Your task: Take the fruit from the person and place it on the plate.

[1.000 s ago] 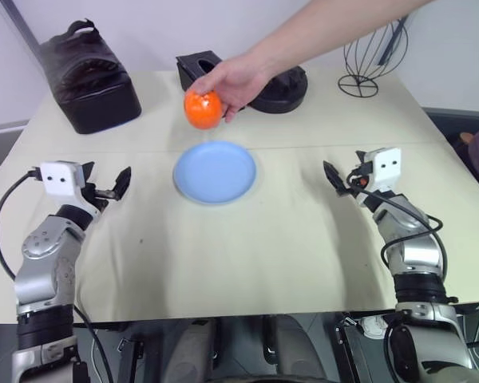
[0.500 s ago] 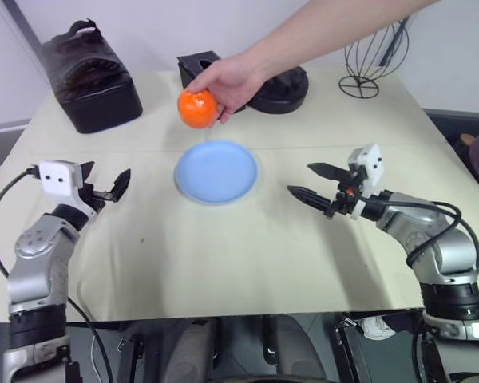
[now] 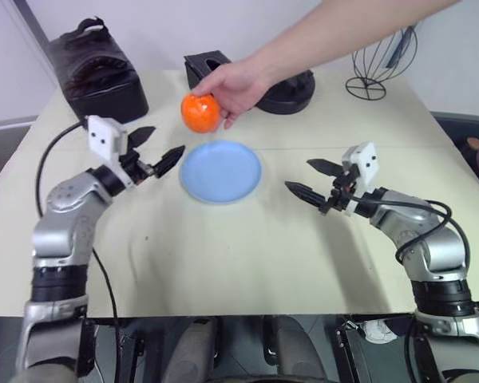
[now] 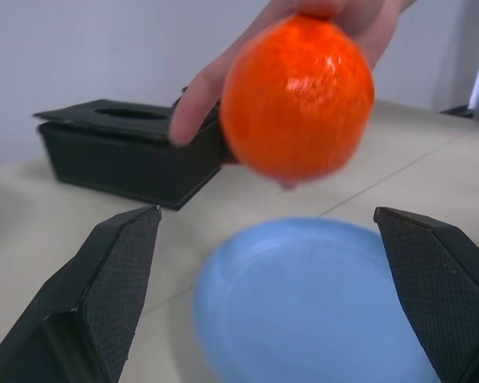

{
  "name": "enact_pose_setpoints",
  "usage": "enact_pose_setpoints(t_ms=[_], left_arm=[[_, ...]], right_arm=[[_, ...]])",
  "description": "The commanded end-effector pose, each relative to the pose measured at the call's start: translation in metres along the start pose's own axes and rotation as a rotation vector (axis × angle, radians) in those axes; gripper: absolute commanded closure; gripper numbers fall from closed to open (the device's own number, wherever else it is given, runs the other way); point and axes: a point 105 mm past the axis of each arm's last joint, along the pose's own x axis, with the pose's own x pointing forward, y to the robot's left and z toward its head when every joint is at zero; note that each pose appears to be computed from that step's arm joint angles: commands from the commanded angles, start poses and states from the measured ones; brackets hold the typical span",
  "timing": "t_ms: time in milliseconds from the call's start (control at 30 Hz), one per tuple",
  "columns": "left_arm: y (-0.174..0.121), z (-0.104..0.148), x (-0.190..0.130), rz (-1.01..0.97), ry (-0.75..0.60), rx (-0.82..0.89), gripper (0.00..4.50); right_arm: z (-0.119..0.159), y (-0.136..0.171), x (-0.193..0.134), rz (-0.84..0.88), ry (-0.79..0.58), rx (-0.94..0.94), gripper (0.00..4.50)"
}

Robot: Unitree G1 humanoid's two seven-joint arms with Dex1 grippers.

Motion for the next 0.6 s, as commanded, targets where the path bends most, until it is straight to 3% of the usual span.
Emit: enact_pose_setpoints(t_ms=[33,533,567,600], left_arm=[[0.002,0.014,0.015,-0.016,-0.065,0.032,0.00],[-0.009,0.012,0.054,-0.081,-0.138,-0.015,0.00],[-0.010,0.013,0.055,-0.087,-0.146,-0.013,0.56],[-0.010,0.014,0.056,-0.089,-0.150,-0.013,0.80]], right_arm=[[0.011,0.001,0.001,-0.012,-0.042,-0.037,0.05],[0.006,-0.002,-0.004,-0.064,-0.042,-0.037,0.05],[0.007,-0.002,-0.004,-0.067,-0.043,-0.038,0.00],[0.007,-0.002,-0.004,-0.069,-0.044,-0.039,0.00]])
